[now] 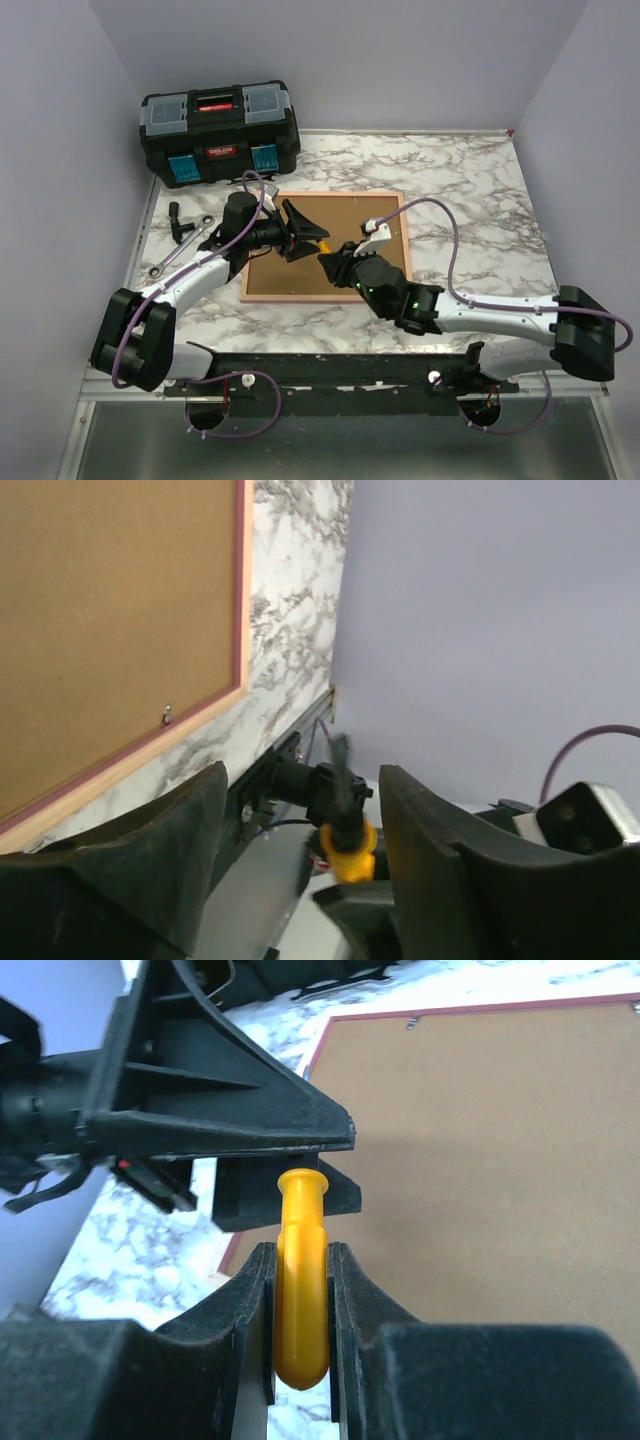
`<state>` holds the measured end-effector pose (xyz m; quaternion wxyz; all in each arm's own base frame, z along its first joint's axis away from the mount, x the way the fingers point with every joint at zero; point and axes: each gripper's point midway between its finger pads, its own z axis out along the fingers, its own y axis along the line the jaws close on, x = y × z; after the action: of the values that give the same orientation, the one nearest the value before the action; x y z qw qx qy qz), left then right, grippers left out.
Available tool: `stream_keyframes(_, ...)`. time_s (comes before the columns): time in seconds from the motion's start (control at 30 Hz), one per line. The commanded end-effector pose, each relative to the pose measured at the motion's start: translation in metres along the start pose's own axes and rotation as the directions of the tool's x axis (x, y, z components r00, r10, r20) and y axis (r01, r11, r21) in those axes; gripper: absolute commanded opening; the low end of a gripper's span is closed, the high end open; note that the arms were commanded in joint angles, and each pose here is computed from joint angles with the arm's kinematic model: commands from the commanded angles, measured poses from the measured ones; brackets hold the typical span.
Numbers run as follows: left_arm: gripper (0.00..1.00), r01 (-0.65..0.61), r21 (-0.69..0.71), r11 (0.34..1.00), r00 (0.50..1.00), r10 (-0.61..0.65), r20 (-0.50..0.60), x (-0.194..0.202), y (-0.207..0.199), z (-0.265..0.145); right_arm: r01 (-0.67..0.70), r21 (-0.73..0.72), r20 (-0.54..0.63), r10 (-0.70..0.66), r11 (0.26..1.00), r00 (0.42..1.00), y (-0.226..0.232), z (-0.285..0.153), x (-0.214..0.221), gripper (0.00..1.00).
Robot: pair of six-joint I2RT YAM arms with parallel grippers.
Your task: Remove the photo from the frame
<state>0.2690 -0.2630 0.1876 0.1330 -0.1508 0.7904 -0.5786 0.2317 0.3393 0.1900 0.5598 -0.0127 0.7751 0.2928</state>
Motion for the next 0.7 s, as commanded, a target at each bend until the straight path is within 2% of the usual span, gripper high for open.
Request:
stream_keyframes(0.0, 0.65, -0.095, -0.04, 0.995, 0.994, 0.097, 0.046, -0.011, -0.01, -0.005, 0.014, -0.1, -0.096, -0.024, 0.995, 0.995, -0.003, -0.017, -0.006, 0.01)
stream_keyframes(0.2, 0.63, -0.13, -0.021, 0.991, 0.991, 0.13, -0.004, 0.004, -0.014, 0.003, -0.017, -0.176, -0.181, -0.016, 0.984, 0.983, -0.009, -0.018, -0.013, 0.01)
stream_keyframes(0.3, 0.54, -0.142, -0.011, 0.99, 0.99, 0.141, -0.024, 0.009, -0.015, 0.007, 0.008, -0.208, -0.194, -0.049, 0.978, 0.98, -0.002, -0.016, -0.014, 0.01)
stream_keyframes(0.47, 0.14, -0.134, -0.014, 0.991, 0.991, 0.133, -0.017, 0.009, -0.011, 0.007, 0.045, -0.198, -0.203, -0.086, 0.979, 0.975, -0.003, -0.012, -0.012, 0.01)
stream_keyframes(0.5, 0.0, -0.129, -0.017, 0.991, 0.991, 0.129, -0.016, 0.009, -0.01, 0.007, 0.049, -0.189, -0.201, -0.088, 0.981, 0.976, -0.005, -0.011, -0.012, 0.01)
stream_keyframes(0.53, 0.0, -0.114, -0.035, 0.993, 0.993, 0.114, -0.015, 0.009, -0.007, 0.007, 0.049, -0.171, -0.195, -0.083, 0.984, 0.977, -0.008, -0.01, -0.014, 0.03)
stream_keyframes(0.57, 0.0, -0.095, -0.047, 0.994, 0.995, 0.094, -0.015, 0.008, -0.005, 0.007, 0.041, -0.151, -0.188, -0.069, 0.988, 0.98, -0.011, -0.01, -0.015, 0.15)
stream_keyframes(0.67, 0.0, -0.019, -0.056, 0.998, 1.0, 0.019, -0.003, 0.004, -0.002, 0.004, -0.044, -0.061, -0.136, 0.036, 0.997, 0.99, -0.023, -0.009, -0.024, 0.69)
